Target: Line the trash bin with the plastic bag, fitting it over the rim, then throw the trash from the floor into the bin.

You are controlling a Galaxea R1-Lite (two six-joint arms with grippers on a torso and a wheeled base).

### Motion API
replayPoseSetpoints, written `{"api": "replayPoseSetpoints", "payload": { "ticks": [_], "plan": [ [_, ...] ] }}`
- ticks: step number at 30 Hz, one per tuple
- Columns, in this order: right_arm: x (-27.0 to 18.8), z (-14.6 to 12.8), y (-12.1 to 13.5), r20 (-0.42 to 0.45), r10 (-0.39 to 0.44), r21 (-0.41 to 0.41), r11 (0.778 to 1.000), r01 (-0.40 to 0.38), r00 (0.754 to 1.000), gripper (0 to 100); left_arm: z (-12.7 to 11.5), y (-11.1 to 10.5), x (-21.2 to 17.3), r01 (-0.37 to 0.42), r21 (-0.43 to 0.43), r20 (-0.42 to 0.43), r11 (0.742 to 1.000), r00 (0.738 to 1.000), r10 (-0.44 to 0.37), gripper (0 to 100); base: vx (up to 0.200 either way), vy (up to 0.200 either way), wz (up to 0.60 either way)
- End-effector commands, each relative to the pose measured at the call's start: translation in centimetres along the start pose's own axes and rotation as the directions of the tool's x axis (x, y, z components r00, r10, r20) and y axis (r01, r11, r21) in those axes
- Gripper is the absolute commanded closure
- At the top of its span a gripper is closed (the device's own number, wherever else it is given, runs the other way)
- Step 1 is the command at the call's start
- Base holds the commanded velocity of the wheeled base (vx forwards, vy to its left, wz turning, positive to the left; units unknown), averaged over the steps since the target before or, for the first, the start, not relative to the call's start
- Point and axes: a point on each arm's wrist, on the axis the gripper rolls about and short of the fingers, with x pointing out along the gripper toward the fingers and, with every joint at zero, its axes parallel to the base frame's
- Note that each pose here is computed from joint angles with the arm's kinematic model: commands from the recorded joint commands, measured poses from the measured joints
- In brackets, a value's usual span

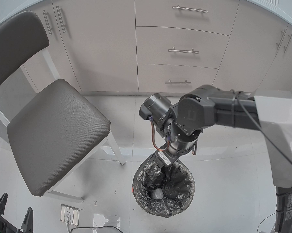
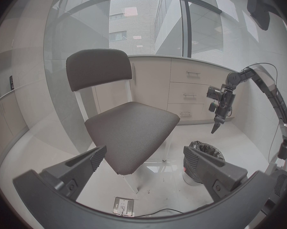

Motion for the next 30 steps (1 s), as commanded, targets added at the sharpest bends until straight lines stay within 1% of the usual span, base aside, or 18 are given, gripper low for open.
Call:
{"api": "replayPoseSetpoints", "payload": {
  "ticks": [1,3,5,6,10,12,13,14,16,20,21,22,23,24,25,26,27,30],
  "plan": [
    [-5.1,-0.4,-2.5,0.063,-0.01,0.028,1.0,0.009,0.998,0,-0.1,0.0,-0.1,-0.001,-0.001,0.014,1.0,1.0,0.001,0,0.0,0.0,0.0],
    [-7.2,-0.9,-3.8,0.077,-0.059,0.038,0.998,0.056,0.995,0,-0.1,0.0,-0.1,-0.003,-0.002,0.014,1.0,1.0,0.003,0,0.0,0.0,0.0],
    [-7.6,-1.1,-4.2,0.077,-0.069,0.042,0.997,0.066,0.995,0,-0.1,0.0,-0.1,-0.003,-0.004,0.014,1.0,1.0,0.003,0,0.0,0.0,0.0],
    [-9.4,-1.8,-6.1,0.086,-0.096,0.065,0.994,0.091,0.992,0,-0.1,0.0,-0.1,-0.003,-0.005,0.014,1.0,1.0,0.003,0,0.0,0.0,0.0],
    [-13.6,-3.4,-9.1,0.135,-0.119,0.117,0.988,0.104,0.984,0,-0.1,0.0,-0.1,-0.003,-0.005,0.014,1.0,1.0,0.003,0,0.0,0.0,0.0],
    [-14.8,-3.9,-9.7,0.155,-0.126,0.124,0.987,0.107,0.98,0,-0.1,0.0,-0.1,-0.004,-0.005,0.014,1.0,1.0,0.004,0,0.0,0.0,0.0],
    [-17.8,-5.4,-11.0,0.197,-0.151,0.121,0.984,0.128,0.969,0,-0.1,0.0,-0.1,-0.004,-0.007,0.014,1.0,1.0,0.004,0,0.0,0.0,0.0],
    [-18.3,-5.7,-11.2,0.203,-0.156,0.12,0.984,0.133,0.967,0,-0.1,0.0,-0.1,-0.004,-0.007,0.014,1.0,1.0,0.004,0,0.0,0.0,0.0],
    [-22.4,-8.6,-12.9,0.244,-0.215,0.084,0.976,0.2,0.946,0,-0.1,0.0,-0.1,-0.004,-0.007,0.014,1.0,1.0,0.004,0,0.0,0.0,0.0],
    [-28.1,-13.9,-15.4,0.324,-0.278,0.039,0.959,0.28,0.905,0,-0.1,0.0,-0.1,-0.004,-0.007,0.014,1.0,1.0,0.004,0,0.0,0.0,0.0],
    [-29.1,-15.1,-16.0,0.336,-0.294,0.049,0.954,0.295,0.895,0,-0.1,0.0,-0.1,-0.004,-0.007,0.014,1.0,1.0,0.004,0,0.0,0.0,0.0],
    [-29.3,-15.3,-16.1,0.338,-0.296,0.051,0.953,0.297,0.893,0,-0.1,0.0,-0.1,-0.004,-0.007,0.014,1.0,1.0,0.004,0,0.0,0.0,0.0],
    [-30.9,-17.8,-17.6,0.337,-0.343,0.1,0.939,0.329,0.877,0,-0.1,0.0,-0.1,-0.004,-0.007,0.014,1.0,1.0,0.004,0,0.0,0.0,0.0],
    [-31.6,-19.3,-18.4,0.317,-0.382,0.143,0.924,0.354,0.868,0,-0.1,0.0,-0.1,-0.004,-0.005,0.014,1.0,1.0,0.004,0,0.0,0.0,0.0],
    [-31.7,-19.5,-18.5,0.313,-0.388,0.151,0.921,0.358,0.867,0,-0.1,0.0,-0.1,-0.004,-0.007,0.014,1.0,1.0,0.004,0,0.0,0.0,0.0],
    [-32.9,-22.0,-19.1,0.282,-0.421,0.203,0.904,0.376,0.862,0,-0.1,0.0,-0.1,-0.004,-0.007,0.014,1.0,1.0,0.004,0,0.0,0.0,0.0],
    [-33.6,-23.7,-19.0,0.268,-0.424,0.216,0.902,0.375,0.865,0,-0.1,0.0,-0.1,-0.004,-0.005,0.014,1.0,1.0,0.004,0,0.0,0.0,0.0],
    [-35.3,-28.6,-18.2,0.202,-0.412,0.239,0.9,0.364,0.888,0,-0.1,0.0,-0.1,-0.004,-0.007,0.016,1.0,1.0,0.004,0,0.0,0.0,0.0]
  ]
}}
